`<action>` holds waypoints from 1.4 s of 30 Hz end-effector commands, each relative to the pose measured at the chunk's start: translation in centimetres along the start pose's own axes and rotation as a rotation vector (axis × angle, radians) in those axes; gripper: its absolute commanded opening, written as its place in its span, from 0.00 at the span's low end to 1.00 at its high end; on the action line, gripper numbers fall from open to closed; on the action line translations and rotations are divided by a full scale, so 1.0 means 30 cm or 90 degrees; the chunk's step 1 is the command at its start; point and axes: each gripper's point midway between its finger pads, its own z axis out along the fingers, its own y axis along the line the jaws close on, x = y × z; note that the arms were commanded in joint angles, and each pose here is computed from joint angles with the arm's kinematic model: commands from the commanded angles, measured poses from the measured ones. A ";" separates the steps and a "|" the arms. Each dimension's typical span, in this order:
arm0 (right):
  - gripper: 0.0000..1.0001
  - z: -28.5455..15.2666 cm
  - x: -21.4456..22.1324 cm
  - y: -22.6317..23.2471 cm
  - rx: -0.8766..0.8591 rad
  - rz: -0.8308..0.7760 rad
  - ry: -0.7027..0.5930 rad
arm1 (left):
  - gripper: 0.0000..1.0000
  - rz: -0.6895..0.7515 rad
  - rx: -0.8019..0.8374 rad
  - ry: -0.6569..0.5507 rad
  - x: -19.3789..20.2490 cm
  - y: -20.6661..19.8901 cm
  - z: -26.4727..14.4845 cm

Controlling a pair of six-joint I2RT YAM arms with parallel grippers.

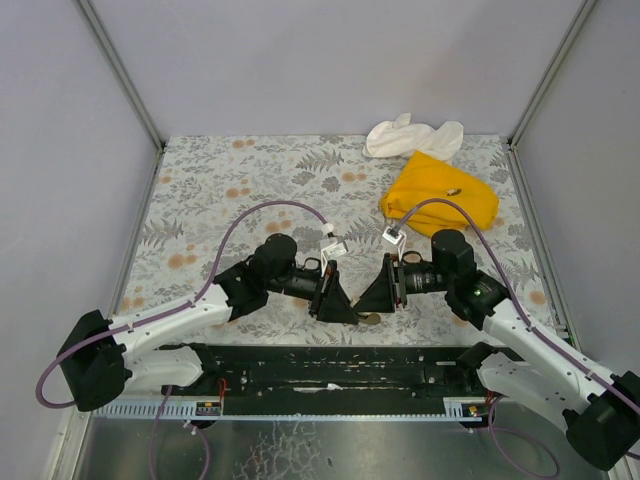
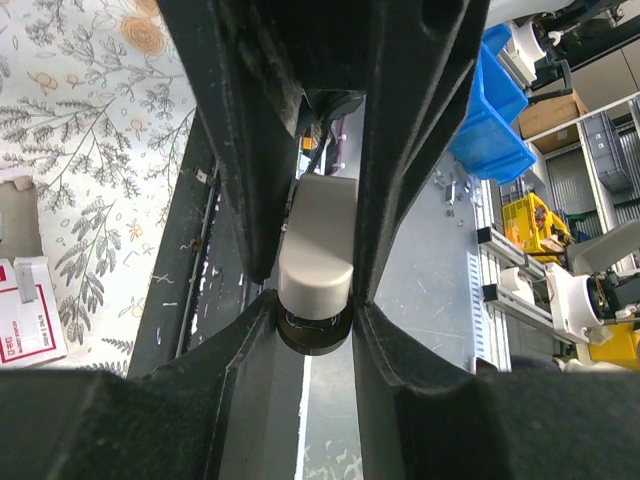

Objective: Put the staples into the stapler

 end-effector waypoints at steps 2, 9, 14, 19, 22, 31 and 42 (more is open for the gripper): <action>0.37 0.012 -0.035 0.048 -0.022 -0.047 -0.010 | 0.00 0.036 0.027 -0.016 -0.053 -0.039 -0.002; 0.08 -0.013 -0.075 0.042 0.023 -0.072 -0.082 | 0.00 0.034 0.001 -0.022 -0.041 -0.016 -0.011; 0.06 -0.047 -0.132 0.006 0.097 -0.076 -0.163 | 0.00 0.023 -0.017 -0.039 -0.028 -0.002 -0.022; 0.05 -0.065 -0.189 0.045 0.092 -0.092 -0.213 | 0.00 0.016 -0.027 -0.061 -0.027 -0.001 -0.036; 0.04 -0.078 -0.217 0.079 0.086 -0.109 -0.231 | 0.00 0.015 -0.040 -0.072 -0.026 0.009 -0.044; 0.04 -0.112 -0.249 0.132 0.093 -0.131 -0.247 | 0.00 0.016 -0.045 -0.076 -0.021 0.015 -0.054; 0.04 -0.151 -0.278 0.166 0.107 -0.127 -0.288 | 0.00 0.017 -0.037 -0.066 0.008 0.020 -0.054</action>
